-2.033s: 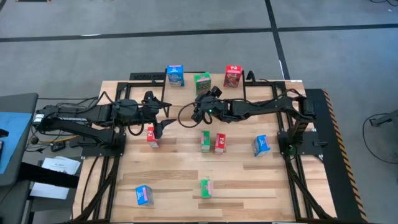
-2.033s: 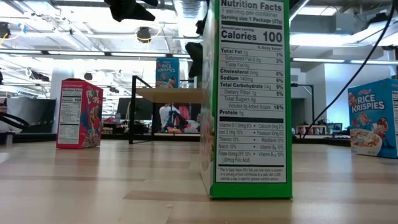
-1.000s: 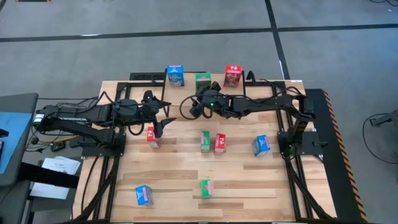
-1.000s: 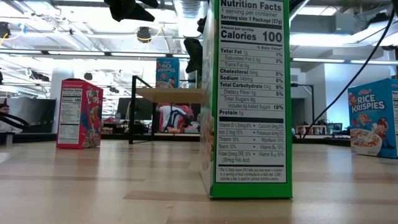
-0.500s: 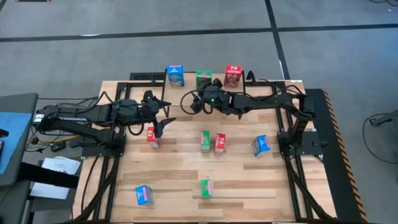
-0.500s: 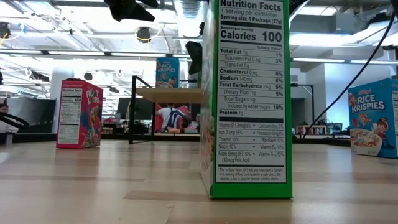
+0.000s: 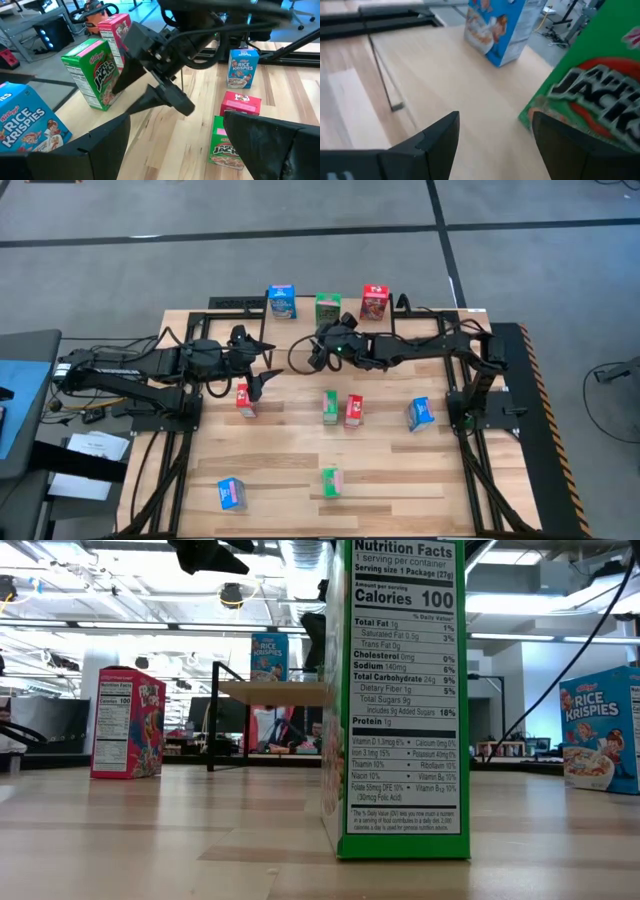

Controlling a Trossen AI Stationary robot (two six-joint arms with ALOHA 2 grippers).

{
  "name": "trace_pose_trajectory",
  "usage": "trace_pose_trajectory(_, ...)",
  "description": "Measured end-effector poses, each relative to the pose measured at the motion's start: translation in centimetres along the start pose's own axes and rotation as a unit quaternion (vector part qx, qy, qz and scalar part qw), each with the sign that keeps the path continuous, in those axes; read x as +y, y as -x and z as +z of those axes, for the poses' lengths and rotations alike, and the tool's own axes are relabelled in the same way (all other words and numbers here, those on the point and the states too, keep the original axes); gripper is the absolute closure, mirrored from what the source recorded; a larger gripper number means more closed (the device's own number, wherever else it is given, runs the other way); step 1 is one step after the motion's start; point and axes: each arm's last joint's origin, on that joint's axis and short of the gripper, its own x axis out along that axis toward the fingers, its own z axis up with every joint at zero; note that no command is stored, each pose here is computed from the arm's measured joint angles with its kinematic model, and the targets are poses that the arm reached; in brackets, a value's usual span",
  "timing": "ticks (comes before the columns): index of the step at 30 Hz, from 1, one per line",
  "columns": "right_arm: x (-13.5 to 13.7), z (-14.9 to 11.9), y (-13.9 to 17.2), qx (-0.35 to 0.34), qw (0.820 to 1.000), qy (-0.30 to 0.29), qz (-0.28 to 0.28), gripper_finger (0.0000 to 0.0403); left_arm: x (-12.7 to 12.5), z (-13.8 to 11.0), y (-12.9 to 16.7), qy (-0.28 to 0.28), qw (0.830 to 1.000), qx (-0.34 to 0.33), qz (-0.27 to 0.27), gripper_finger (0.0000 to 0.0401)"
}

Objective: Stack cereal on shelf
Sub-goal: Put the bottom right green cereal box on the shelf

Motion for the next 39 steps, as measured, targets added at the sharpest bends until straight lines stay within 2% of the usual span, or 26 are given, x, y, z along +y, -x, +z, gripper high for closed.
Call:
trace_pose_trajectory(5, 0.4, -0.3, 0.3, 0.012, 1.0, 0.012, -0.009, 0.0127, 0.0, 0.0, 0.0, 0.001, 1.0, 0.0, 0.0, 0.009)
trace_pose_trajectory(11, 0.1, -0.8, 0.3, 0.032, 0.998, 0.011, -0.047, 0.0127, 0.0, 0.0, 0.0, 0.001, 1.0, 0.0, 0.0, 0.009)
trace_pose_trajectory(19, 0.0, -0.8, 0.4, 0.029, 0.997, 0.011, -0.071, 0.0127, 0.0, 0.0, 0.0, 0.001, 1.0, 0.0, 0.0, 0.009)
trace_pose_trajectory(33, -1.4, -0.6, -0.5, 0.029, 0.996, 0.0, -0.09, 0.0127, 0.0, 0.0, 0.0, 0.001, 1.0, 0.0, 0.0, 0.009)
trace_pose_trajectory(39, -1.2, -0.6, -0.3, 0.028, 0.996, 0.001, -0.084, 0.0127, 0.0, 0.0, 0.0, 0.001, 1.0, 0.0, 0.0, 0.009)
